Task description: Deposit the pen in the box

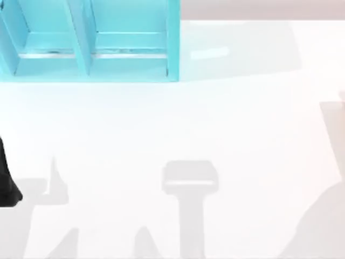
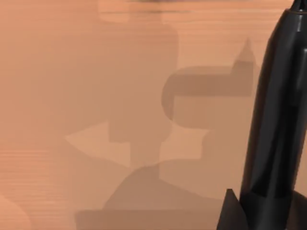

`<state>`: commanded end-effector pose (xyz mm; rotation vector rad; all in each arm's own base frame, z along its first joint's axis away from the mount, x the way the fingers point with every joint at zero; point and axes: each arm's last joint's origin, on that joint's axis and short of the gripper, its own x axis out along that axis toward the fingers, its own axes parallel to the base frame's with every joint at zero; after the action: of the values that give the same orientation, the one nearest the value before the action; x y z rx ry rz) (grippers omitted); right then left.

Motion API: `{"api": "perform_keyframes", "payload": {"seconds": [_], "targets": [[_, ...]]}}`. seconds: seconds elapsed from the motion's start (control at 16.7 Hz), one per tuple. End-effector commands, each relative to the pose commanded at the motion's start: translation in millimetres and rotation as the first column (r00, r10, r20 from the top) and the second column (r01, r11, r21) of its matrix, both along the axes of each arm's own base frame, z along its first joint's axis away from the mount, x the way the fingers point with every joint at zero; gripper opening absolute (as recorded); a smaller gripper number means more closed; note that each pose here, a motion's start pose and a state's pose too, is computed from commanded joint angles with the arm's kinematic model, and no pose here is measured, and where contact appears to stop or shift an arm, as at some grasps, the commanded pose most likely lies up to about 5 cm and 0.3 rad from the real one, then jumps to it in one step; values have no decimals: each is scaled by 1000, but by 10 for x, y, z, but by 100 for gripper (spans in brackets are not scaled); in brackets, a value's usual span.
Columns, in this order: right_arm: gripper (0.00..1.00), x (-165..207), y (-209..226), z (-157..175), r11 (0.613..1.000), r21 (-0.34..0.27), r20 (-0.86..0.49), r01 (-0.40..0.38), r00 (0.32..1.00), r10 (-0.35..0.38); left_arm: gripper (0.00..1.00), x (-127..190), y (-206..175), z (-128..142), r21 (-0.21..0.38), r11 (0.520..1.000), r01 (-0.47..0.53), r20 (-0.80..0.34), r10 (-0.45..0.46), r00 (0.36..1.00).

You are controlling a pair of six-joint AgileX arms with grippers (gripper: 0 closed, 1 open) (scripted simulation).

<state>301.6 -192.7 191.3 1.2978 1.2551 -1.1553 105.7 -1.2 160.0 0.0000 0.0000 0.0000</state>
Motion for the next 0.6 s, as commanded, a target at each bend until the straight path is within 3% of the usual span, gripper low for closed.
{"api": "perform_keyframes", "payload": {"seconds": [0.48, 0.6], "targets": [[0, 19, -45, -57, 1000, -27, 58, -1, 998, 3, 100, 0, 0, 0, 0, 1000, 0, 0, 0, 1000], [15, 19, -45, -57, 1000, -27, 58, -1, 998, 3, 100, 0, 0, 0, 0, 1000, 0, 0, 0, 1000]]}}
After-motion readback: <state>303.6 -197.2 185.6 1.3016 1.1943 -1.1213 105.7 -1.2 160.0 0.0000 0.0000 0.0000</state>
